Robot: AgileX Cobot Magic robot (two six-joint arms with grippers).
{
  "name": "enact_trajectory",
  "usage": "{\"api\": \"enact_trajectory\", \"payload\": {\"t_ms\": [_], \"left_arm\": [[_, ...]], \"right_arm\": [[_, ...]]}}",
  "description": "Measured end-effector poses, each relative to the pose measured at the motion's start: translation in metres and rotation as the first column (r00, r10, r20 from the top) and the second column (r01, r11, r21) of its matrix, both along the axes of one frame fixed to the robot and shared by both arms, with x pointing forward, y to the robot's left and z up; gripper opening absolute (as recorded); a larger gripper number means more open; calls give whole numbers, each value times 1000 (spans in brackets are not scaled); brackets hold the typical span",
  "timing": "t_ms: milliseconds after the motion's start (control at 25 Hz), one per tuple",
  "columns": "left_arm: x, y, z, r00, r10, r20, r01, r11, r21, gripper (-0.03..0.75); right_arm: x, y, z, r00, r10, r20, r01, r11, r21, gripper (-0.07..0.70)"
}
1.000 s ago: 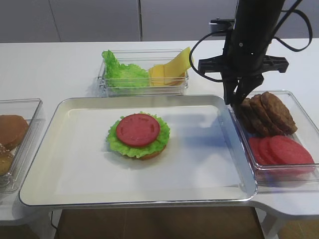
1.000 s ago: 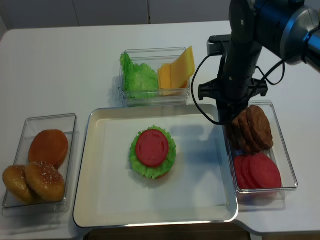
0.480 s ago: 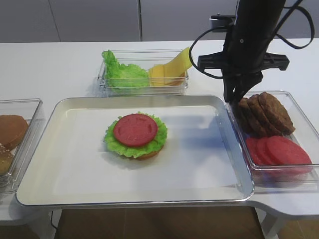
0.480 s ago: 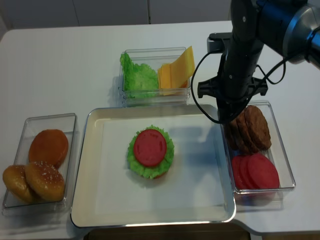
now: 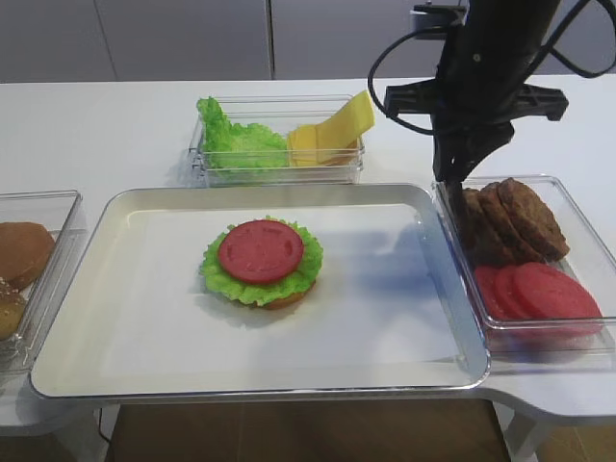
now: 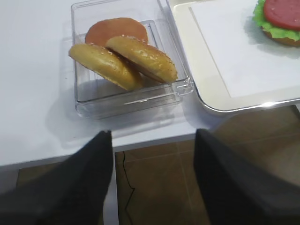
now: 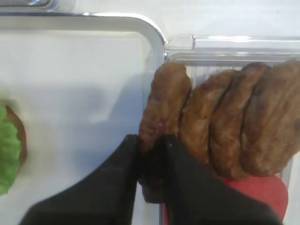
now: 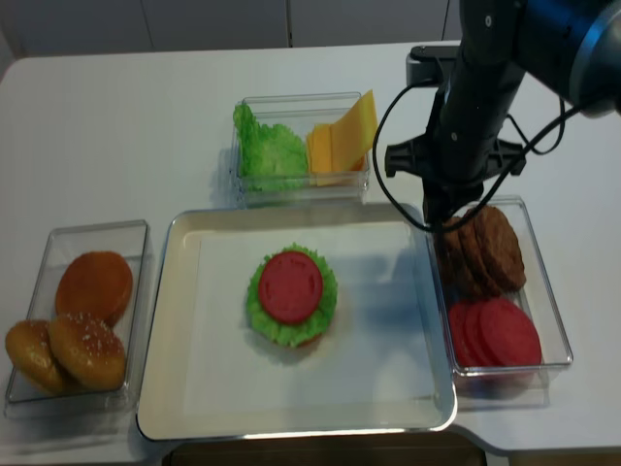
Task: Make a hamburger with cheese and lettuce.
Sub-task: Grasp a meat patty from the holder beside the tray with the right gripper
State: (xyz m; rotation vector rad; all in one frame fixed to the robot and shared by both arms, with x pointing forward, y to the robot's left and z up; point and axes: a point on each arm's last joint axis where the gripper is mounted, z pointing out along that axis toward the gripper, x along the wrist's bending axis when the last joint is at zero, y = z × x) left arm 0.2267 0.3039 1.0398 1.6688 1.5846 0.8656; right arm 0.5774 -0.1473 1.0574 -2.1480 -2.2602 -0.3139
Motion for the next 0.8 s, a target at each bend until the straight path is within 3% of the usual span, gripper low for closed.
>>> {"api": "enact_trajectory", "payload": {"t_ms": [560, 800], "left_arm": [[0, 0, 0, 1000, 0, 0, 0, 1000, 0, 414], [0, 0, 0, 1000, 0, 0, 0, 1000, 0, 414]], "right_arm": [[-24, -9, 48, 992, 31, 120, -38, 998, 50, 139], [-28, -8, 54, 991, 42, 127, -52, 996, 77, 139]]}}
